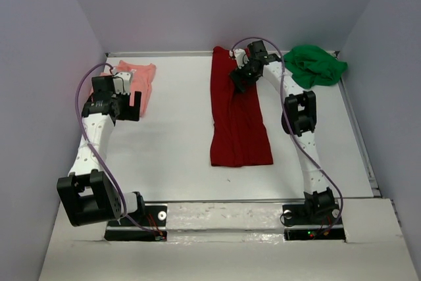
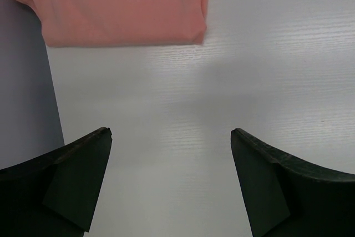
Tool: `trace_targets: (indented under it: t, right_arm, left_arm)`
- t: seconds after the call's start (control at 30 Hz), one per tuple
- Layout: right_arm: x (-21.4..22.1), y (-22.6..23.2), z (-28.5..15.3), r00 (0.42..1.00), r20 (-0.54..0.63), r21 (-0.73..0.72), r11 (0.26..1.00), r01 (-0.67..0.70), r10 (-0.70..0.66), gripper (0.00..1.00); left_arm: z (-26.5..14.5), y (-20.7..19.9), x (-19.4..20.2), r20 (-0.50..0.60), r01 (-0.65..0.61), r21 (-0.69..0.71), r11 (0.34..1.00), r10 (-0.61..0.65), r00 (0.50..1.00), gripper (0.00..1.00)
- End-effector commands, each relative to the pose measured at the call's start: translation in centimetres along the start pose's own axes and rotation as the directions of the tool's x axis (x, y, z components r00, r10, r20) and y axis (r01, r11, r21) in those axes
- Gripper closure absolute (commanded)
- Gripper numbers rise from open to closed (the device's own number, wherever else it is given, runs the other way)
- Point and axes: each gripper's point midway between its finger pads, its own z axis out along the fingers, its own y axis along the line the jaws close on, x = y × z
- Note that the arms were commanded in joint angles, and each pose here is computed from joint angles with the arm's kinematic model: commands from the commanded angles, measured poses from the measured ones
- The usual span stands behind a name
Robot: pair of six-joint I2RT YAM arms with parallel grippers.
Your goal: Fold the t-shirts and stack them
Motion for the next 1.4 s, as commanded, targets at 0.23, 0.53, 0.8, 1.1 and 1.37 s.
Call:
trace_targets:
  t: [0.23, 0.53, 0.8, 1.1, 1.37]
  right_arm:
    - [0.3, 1.0, -4.1, 0.999, -0.033, 0.024, 1.0, -0.017, 0.018, 0.0]
    - [-1.4, 3.5, -16.2, 0.998, 0.049, 0.054, 0.998, -0.043, 0.041, 0.0]
    - [4.9, 10.7, -20.7, 0.995, -0.017, -0.132, 0.986, -0.1, 0.098, 0.0]
    - [14.0, 16.3, -22.1, 0.98, -0.162, -0.23, 0.961, -0.153, 0.117, 0.04]
    - [18.0, 18.0, -23.5, 0.956, -0.246, -0.203, 0.956, -0.213, 0.161, 0.05]
  left_arm:
    - [-1.6, -0.4, -1.1, 0.052, -0.006, 0.035, 0.999, 0.004, 0.999, 0.01]
    - [-3.9, -3.6, -2.6, 0.149, -0.043, 0.198, 0.979, 0.013, 0.989, 0.01]
    - [-5.3, -9.9, -1.2, 0.178, -0.2, 0.416, 0.887, 0.136, 0.975, 0.01]
    - [-5.4, -16.1, 0.9, 0.168, -0.348, 0.546, 0.763, 0.307, 0.937, 0.02]
    - [-4.2, -21.5, 5.0, 0.105, -0.435, 0.638, 0.635, 0.488, 0.866, 0.2]
